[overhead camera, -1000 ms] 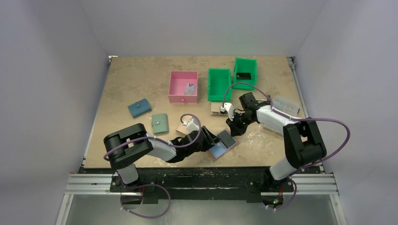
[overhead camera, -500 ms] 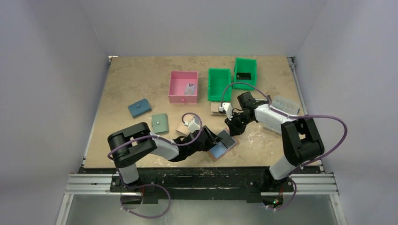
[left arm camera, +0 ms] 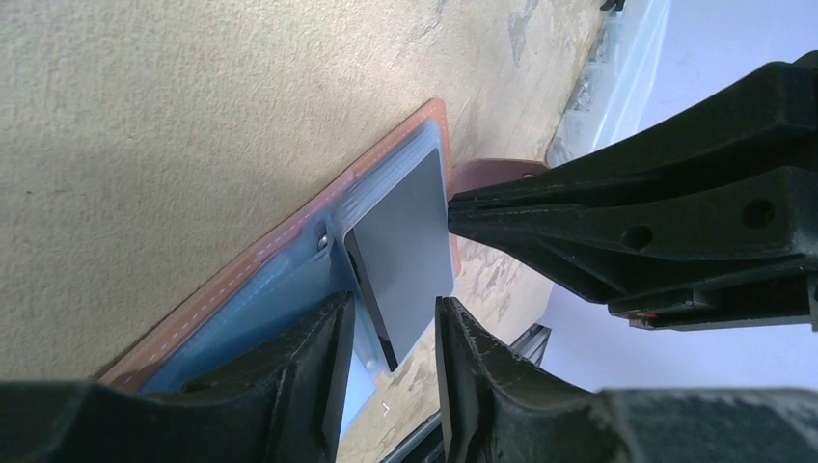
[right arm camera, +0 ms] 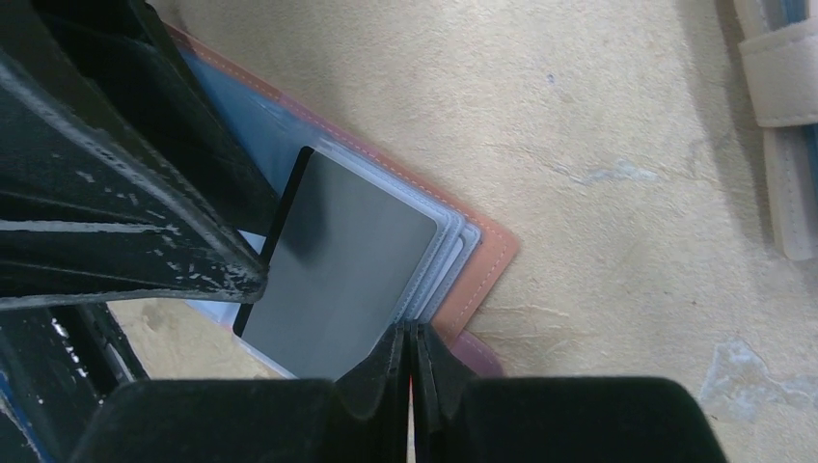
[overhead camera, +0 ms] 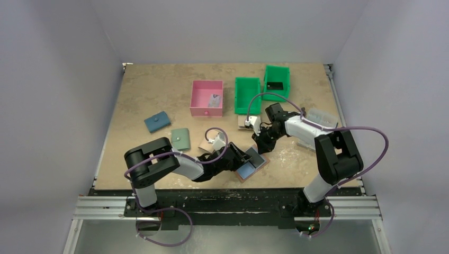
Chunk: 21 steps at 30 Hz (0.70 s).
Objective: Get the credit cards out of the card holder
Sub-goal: Remove the credit card from the card holder.
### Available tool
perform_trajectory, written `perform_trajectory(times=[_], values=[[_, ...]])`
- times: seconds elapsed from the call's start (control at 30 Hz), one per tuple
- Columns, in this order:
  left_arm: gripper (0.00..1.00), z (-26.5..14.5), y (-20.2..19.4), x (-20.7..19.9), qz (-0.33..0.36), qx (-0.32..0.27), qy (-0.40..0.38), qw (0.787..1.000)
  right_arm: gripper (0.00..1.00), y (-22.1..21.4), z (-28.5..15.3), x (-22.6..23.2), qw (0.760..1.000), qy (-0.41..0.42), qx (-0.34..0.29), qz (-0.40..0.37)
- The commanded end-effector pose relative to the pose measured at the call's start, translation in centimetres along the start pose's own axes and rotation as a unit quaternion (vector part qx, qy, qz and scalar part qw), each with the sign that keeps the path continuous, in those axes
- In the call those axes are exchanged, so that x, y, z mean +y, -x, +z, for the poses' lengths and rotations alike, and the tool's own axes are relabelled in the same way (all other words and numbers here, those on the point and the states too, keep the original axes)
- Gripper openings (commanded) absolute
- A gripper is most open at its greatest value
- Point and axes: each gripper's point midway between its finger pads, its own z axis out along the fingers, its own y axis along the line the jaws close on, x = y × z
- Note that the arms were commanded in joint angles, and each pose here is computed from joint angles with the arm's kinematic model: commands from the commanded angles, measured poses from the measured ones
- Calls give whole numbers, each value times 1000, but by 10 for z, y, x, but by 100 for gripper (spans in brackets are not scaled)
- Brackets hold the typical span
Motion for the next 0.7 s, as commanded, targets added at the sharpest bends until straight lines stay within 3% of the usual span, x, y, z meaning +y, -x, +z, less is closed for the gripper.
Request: perform_trajectory(times=[0.0, 0.4, 0.47, 0.53, 0.67], values=[[38, 4, 3, 2, -13, -9, 6, 1000, 8, 8, 5, 21, 999, 52, -3, -14], [18, -2, 20, 9, -4, -26, -2, 1000, 5, 6, 12, 43, 994, 109, 14, -30], [12, -3, 21, 8, 11, -26, -9, 1000, 5, 5, 13, 42, 994, 107, 16, -28], [0, -4, 24, 6, 32, -25, -23, 999, 6, 6, 13, 40, 994, 102, 16, -27], [0, -7, 26, 8, 68, -14, -43, 997, 10, 13, 10, 41, 994, 104, 5, -25]])
